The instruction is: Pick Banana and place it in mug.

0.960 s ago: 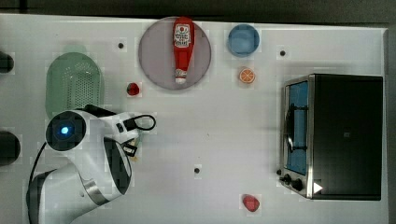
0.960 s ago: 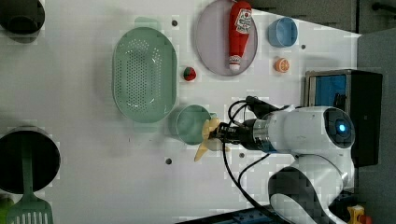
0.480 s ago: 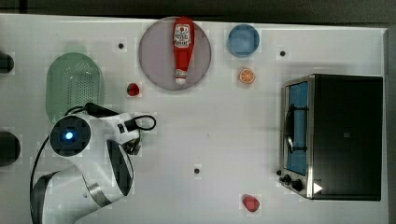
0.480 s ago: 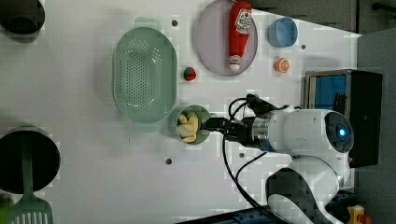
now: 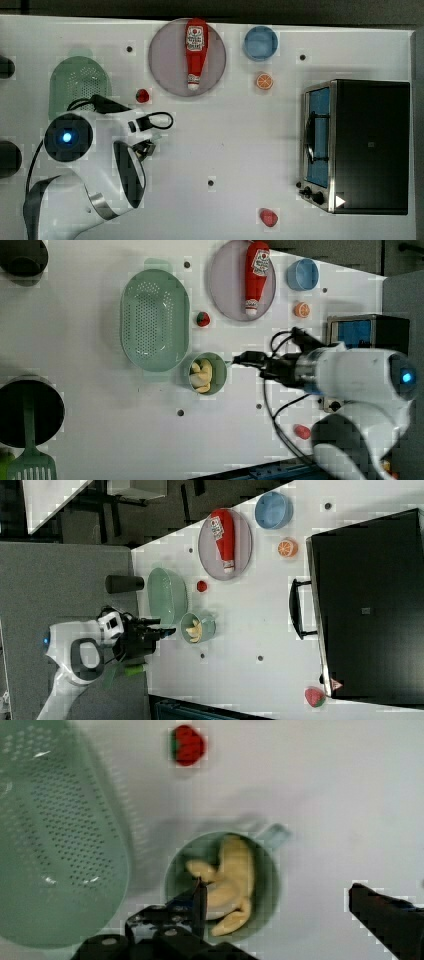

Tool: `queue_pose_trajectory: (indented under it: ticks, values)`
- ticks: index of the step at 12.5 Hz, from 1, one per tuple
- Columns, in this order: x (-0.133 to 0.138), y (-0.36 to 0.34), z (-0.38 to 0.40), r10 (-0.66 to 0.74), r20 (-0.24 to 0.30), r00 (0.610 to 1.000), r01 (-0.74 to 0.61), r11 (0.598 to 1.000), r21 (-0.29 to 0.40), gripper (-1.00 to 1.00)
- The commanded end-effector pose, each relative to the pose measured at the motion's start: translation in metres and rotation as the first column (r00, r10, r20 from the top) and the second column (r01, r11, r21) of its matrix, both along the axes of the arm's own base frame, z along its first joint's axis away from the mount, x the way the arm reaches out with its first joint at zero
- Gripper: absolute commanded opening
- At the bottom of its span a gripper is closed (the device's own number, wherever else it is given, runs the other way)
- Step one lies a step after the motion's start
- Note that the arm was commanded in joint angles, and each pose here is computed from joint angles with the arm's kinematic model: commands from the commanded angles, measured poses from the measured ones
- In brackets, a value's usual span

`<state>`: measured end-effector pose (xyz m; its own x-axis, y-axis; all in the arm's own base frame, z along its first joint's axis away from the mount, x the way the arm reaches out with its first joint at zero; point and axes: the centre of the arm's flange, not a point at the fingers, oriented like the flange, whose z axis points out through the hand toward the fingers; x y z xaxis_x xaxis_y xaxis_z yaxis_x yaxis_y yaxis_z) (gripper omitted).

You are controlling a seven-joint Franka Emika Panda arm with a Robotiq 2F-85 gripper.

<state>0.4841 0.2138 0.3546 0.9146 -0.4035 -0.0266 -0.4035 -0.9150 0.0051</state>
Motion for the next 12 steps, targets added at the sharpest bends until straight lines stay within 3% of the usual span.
queue_pose_trajectory:
  ticks: [1,6,9,12]
  values:
    - [0.037,-0.09,0.141,-0.248,0.107,0.963,0.245,0.969,0.046,1.0]
    - [0.032,-0.205,0.238,-0.426,0.052,0.903,0.426,0.904,0.012,1.0]
    - [0.022,-0.239,0.265,-0.477,0.014,0.879,0.478,0.878,-0.017,1.0]
    - [0.025,-0.247,0.269,-0.49,0.035,0.871,0.49,0.871,-0.004,1.0]
